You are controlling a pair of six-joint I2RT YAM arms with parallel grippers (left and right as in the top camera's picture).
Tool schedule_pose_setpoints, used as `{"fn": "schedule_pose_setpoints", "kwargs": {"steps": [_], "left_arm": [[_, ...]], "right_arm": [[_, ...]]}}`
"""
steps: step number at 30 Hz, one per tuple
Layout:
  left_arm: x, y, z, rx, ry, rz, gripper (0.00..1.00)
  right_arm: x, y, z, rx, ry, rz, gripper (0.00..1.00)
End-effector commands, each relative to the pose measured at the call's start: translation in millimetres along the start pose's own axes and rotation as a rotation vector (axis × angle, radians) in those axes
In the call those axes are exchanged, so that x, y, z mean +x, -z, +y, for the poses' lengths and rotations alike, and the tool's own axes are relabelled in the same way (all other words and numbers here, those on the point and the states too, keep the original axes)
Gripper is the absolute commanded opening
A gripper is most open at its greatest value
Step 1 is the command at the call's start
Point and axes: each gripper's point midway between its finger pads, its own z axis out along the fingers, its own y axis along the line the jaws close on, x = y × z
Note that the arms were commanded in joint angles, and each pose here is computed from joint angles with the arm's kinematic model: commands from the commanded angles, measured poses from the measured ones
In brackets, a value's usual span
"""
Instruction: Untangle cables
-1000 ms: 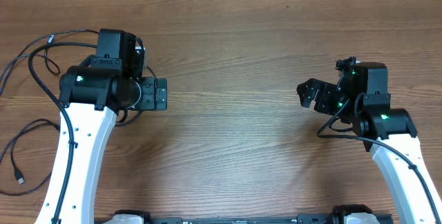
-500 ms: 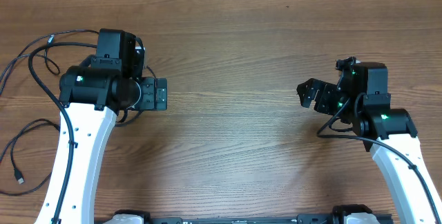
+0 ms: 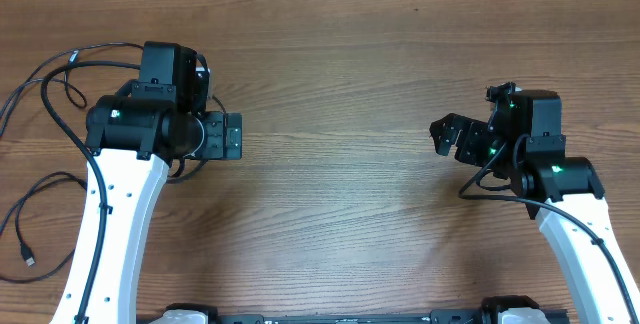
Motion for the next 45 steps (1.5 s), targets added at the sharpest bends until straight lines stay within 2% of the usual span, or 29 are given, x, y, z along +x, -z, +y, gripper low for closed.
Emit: {"fn": "schedule_pose_setpoints", "kwargs": {"steps": [1,22,32,45], "left_arm": [[-2,9,1,-0.007,-0.018,-0.030,1.00],[-3,20,2,-0.005,-0.016,-0.073,1.00],[-21,56,1,0.027,-0.003,-0.338,1.00],[-3,52,2,0.073,0.013,-0.663,1.00]], "right_arm": [[-13,7,7,-0.017,0.008,-0.036,1.00],[-13,7,7,-0.017,0.008,-0.036,1.00],[-13,7,7,-0.017,0.008,-0.036,1.00],[-13,7,7,-0.017,0.008,-0.036,1.00]]}}
